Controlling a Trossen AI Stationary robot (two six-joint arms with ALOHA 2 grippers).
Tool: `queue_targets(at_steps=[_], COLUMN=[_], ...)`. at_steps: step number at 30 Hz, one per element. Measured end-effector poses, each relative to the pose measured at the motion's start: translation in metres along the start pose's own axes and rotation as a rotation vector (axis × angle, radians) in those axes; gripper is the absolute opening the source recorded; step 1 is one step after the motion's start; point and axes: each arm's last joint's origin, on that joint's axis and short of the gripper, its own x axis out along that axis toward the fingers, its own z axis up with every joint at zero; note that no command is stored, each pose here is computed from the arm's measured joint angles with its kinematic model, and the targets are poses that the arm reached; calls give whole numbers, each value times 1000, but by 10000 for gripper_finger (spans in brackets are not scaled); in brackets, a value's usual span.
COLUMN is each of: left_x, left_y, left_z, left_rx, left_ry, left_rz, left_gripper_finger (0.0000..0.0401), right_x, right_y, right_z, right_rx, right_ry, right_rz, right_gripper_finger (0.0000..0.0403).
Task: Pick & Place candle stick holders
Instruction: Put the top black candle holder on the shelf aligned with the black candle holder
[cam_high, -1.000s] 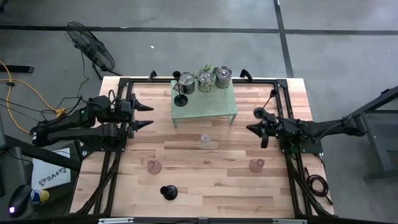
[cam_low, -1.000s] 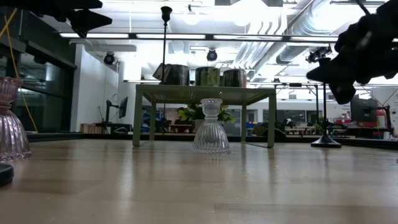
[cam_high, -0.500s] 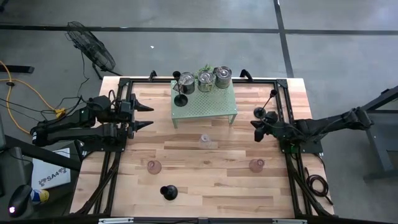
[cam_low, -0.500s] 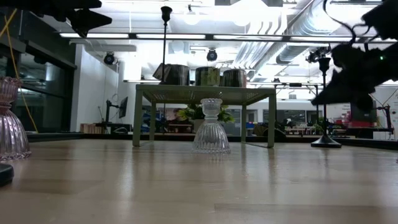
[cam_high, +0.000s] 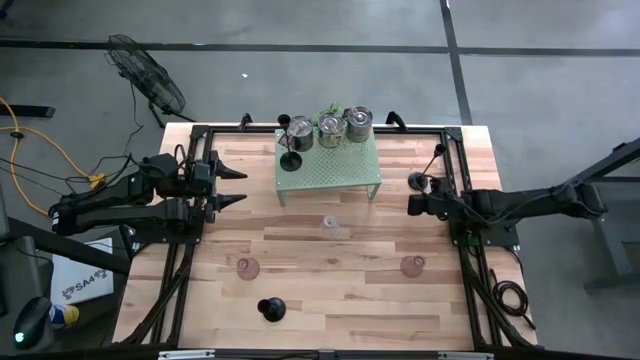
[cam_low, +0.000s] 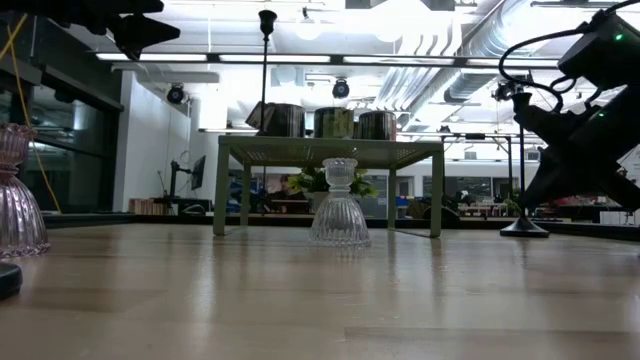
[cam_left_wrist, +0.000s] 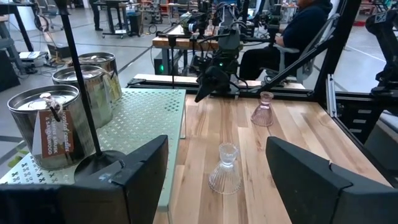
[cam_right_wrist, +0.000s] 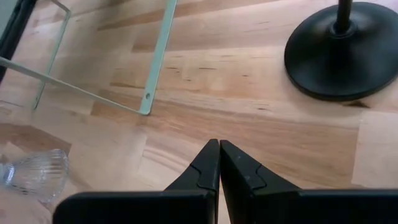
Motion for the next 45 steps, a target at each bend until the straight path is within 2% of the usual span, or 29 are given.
queue_targets(at_steps=[8,11,15,18,20,29,39,45], left_x=[0,0,0,0,0,0,0,0], left_y=[0,0,0,0,0,0,0,0], left_z=[0,0,0,0,0,0,1,1], left_rx=[-16,-21,-22,-22,-24,-25,-27,-28], left_ry=[0,0,0,0,0,0,-8,-8], left_rz=[0,0,0,0,0,0,1,1], left_gripper_finger=[267,267,267,267,267,267,267,267], right_x=[2,3,3,-4,-10,-35,-45,-41], right_y=[-3,-4,-3,7,9,15,33,31], right_z=[4,5,7,15,20,36,54,60], right_rx=[23,28,2,-32,-45,-58,-99,-76], right_ry=[-22,15,36,-5,-29,-25,-250,-289], right_rz=[-39,-39,-39,-22,-58,-272,-306,-365], right_gripper_finger=[14,42,99,134,144,135,133,133])
